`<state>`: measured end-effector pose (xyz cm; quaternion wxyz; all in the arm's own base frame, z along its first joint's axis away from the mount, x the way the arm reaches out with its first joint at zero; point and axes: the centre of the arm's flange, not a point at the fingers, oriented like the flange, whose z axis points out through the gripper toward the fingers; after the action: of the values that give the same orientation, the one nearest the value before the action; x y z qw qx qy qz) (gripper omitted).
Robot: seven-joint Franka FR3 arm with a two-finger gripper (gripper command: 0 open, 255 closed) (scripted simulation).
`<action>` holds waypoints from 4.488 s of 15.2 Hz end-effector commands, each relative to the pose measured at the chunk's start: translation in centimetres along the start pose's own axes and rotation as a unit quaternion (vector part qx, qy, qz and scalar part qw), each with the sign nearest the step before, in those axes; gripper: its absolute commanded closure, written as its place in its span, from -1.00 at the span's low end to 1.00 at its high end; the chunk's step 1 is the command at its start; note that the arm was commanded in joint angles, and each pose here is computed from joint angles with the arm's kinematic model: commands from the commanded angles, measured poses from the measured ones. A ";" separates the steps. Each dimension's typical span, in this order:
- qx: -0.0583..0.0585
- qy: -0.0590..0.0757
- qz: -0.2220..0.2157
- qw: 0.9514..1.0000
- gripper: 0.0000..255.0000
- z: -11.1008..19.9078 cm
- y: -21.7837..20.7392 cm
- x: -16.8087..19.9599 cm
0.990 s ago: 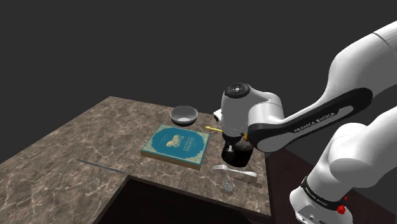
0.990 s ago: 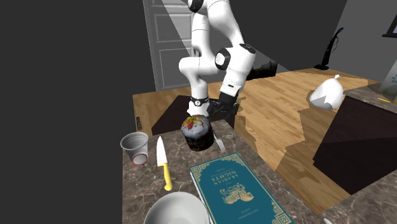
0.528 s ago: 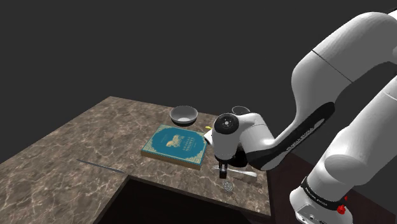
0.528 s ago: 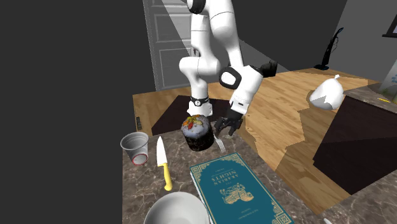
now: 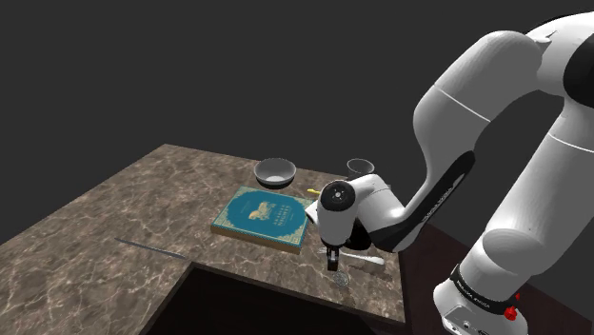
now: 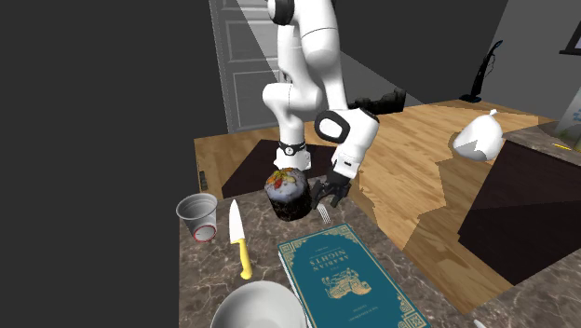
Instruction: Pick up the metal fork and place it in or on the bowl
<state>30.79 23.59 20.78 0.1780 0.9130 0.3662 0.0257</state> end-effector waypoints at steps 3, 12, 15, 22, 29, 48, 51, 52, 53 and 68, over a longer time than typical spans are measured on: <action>0.000 -0.001 0.000 1.000 -1.00 0.2 0.0 -0.1; 0.000 -0.001 0.000 1.000 1.00 0.2 0.0 0.0; 0.000 -0.001 0.000 1.000 1.00 0.1 0.0 0.0; 0.000 -0.001 0.000 1.000 1.00 -2.8 1.1 -0.3; 0.000 -0.001 0.000 1.000 1.00 -6.2 2.4 -0.6; 0.000 -0.001 0.000 1.000 1.00 -13.6 7.2 0.4; 0.000 -0.001 0.000 1.000 1.00 -12.7 10.0 3.1; 0.000 -0.001 0.000 1.000 1.00 -12.4 10.9 4.0; 0.000 -0.001 0.000 1.000 1.00 -12.1 11.8 4.9; 0.000 -0.001 0.000 1.000 1.00 -7.7 25.8 18.2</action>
<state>58.44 21.17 35.25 0.1782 0.9129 0.3663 0.0253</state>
